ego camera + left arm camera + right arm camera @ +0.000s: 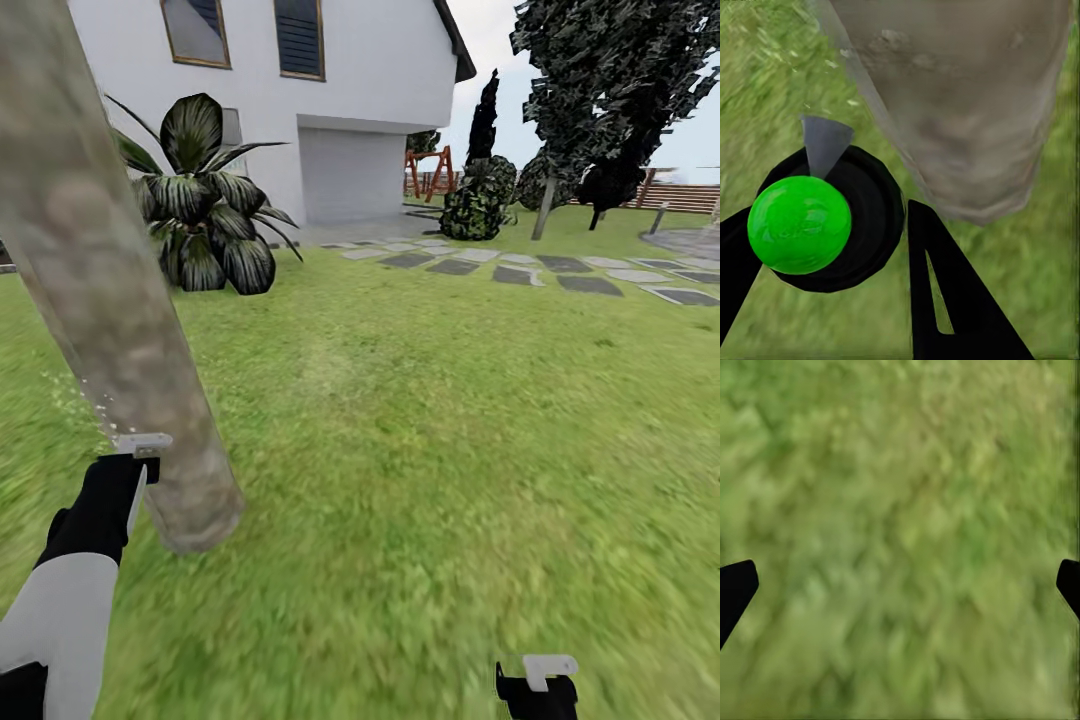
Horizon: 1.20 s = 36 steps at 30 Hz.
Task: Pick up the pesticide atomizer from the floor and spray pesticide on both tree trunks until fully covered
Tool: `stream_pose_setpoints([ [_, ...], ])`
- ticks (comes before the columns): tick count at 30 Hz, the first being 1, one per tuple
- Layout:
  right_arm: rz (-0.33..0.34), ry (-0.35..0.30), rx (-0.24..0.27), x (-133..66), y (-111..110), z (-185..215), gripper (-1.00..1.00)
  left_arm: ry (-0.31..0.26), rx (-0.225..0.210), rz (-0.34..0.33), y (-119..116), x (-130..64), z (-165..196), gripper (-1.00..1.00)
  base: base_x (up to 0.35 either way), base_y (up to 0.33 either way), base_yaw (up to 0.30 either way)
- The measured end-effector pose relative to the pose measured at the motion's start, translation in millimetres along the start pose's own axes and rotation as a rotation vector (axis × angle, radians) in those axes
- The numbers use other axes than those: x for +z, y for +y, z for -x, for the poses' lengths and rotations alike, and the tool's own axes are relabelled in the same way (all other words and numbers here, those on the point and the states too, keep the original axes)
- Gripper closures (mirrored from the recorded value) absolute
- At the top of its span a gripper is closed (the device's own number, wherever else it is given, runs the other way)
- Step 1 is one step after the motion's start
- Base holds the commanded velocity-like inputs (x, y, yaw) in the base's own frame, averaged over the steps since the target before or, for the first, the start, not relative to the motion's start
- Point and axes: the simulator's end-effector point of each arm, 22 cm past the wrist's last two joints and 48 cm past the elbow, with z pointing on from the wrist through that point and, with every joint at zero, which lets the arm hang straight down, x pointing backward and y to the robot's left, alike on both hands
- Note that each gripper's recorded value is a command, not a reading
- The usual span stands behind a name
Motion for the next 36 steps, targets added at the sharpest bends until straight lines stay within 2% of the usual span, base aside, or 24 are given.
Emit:
stream_pose_setpoints([
  [7,0.0,0.0,0.0,0.0,0.0,0.0,-1.0,-0.037,-0.012,0.009,5.5,-6.8,15.6,1.0,0.0,-0.273,0.03],
  [16,0.001,-0.001,0.001,0.0,0.5,0.4,-1.0,-0.057,-0.019,0.02,13.0,-9.4,28.5,1.0,0.021,-0.262,0.262],
  [25,0.001,-0.002,0.001,-0.2,0.3,0.6,-1.0,-0.103,-0.043,0.032,22.9,-17.1,64.4,1.0,0.308,-0.024,0.256],
  [34,0.012,0.003,0.001,-1.3,6.8,-0.9,-1.0,-0.103,-0.04,0.034,23.4,-16.7,64.4,1.0,0.046,-0.023,0.01],
  [36,0.025,0.019,0.005,-4.8,17.8,-7.3,-1.0,-0.103,-0.039,0.035,23.5,-16.7,64.3,1.0,0.067,-0.234,0.0],
])
